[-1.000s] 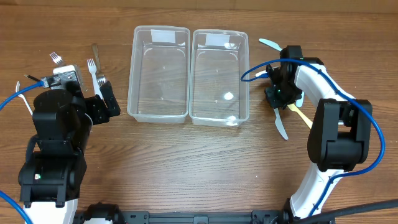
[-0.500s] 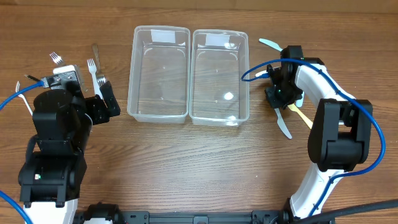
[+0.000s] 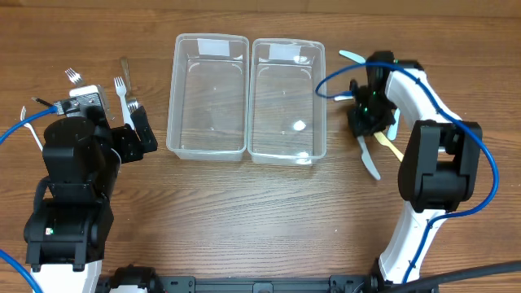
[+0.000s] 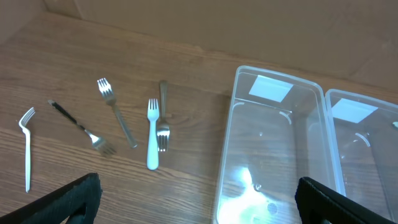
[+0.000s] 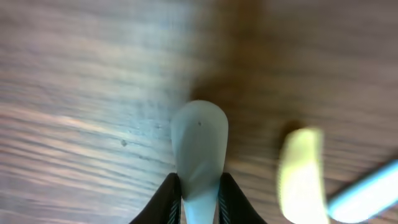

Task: Pack container
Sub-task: 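Carry the white spoon left into the right container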

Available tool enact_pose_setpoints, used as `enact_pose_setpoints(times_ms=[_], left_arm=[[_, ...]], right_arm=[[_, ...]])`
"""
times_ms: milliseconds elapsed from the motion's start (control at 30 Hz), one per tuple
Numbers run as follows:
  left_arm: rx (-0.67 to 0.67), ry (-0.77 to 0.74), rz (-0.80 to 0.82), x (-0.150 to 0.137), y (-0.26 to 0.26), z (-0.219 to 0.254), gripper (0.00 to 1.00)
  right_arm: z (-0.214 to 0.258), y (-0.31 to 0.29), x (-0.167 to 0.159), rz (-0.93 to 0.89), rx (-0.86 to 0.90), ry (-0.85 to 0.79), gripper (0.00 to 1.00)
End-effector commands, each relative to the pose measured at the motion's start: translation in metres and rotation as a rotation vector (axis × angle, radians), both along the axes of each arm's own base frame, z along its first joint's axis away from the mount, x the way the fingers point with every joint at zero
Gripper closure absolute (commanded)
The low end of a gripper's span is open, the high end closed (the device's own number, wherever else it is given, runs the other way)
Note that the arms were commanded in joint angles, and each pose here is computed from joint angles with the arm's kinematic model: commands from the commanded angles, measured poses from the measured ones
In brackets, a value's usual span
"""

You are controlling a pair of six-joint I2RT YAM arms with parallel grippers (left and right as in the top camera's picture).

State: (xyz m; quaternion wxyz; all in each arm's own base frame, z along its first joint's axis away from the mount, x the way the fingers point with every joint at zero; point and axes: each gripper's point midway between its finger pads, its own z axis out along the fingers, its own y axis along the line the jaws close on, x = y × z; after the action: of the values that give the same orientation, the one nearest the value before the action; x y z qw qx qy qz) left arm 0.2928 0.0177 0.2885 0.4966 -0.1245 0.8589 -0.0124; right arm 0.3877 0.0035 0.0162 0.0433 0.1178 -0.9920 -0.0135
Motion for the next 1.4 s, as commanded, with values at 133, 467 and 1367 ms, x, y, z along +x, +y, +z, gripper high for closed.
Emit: enact_pose_setpoints(times_ms=[133, 467, 1367], left_arm=[[0.021, -0.025, -0.004, 0.001, 0.002, 0.011, 0.00], [0.021, -0.025, -0.004, 0.001, 0.002, 0.011, 0.00], [0.021, -0.025, -0.004, 0.001, 0.002, 0.011, 0.00]], right_arm=[[0.089, 0.007, 0.057, -0.038, 0.014, -0.210, 0.96], [0.178, 0.070, 0.069, -0.199, 0.080, -0.381, 0.96], [0.116, 0.169, 0.032, -0.117, 0.111, -0.280, 0.96]])
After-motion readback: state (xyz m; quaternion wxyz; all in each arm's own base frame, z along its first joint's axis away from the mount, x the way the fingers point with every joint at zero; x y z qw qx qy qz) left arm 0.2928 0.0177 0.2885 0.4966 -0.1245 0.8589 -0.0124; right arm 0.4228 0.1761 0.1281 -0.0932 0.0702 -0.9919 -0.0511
